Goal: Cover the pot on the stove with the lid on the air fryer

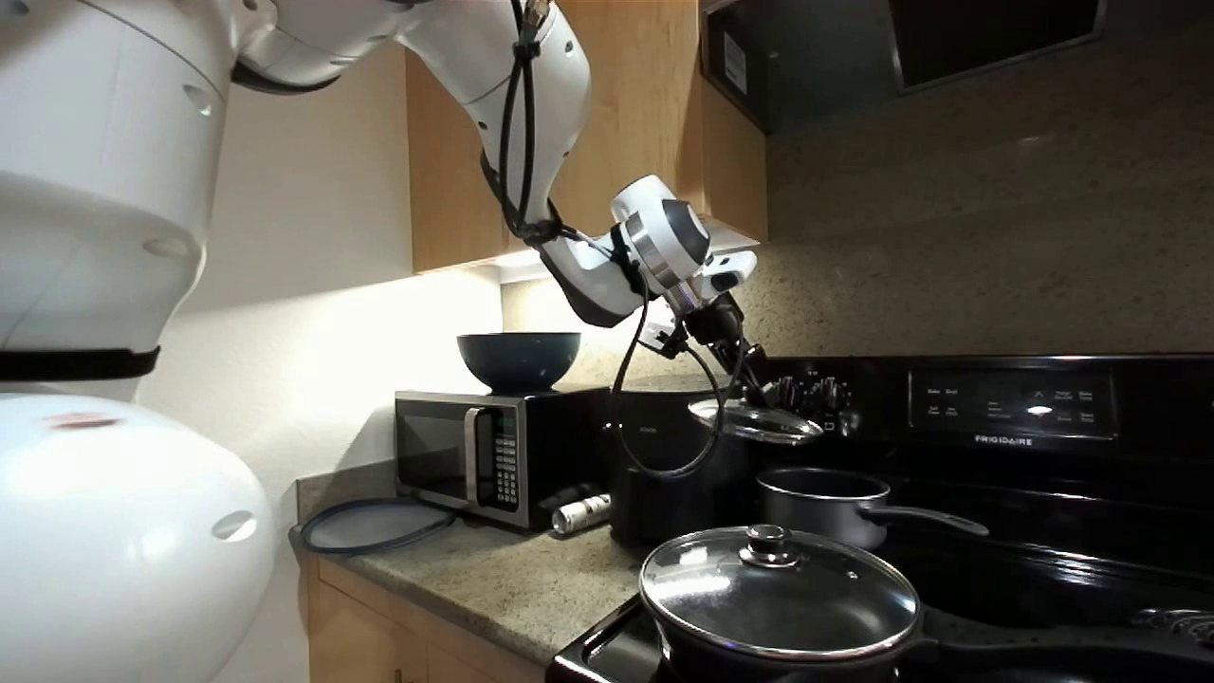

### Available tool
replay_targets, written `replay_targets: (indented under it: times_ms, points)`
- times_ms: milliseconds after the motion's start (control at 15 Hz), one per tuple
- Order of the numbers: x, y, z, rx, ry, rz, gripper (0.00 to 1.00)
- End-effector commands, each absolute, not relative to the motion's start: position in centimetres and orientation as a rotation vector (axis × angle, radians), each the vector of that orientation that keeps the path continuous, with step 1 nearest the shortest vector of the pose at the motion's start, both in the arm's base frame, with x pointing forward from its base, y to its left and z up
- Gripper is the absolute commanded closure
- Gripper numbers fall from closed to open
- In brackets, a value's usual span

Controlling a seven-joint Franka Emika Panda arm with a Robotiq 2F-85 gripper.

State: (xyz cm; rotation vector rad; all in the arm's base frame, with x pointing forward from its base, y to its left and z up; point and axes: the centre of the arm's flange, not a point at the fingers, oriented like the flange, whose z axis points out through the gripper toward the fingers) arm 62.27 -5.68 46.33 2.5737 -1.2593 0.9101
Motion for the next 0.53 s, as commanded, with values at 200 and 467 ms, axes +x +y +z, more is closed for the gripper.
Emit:
replay_targets:
  times_ms: [200, 467]
  points:
    - [62.7, -5.5, 45.3, 2.558, -1.284, 0.908, 0.52]
    - [63.4, -5.5, 44.8, 2.525, -1.316, 0.912, 0.77]
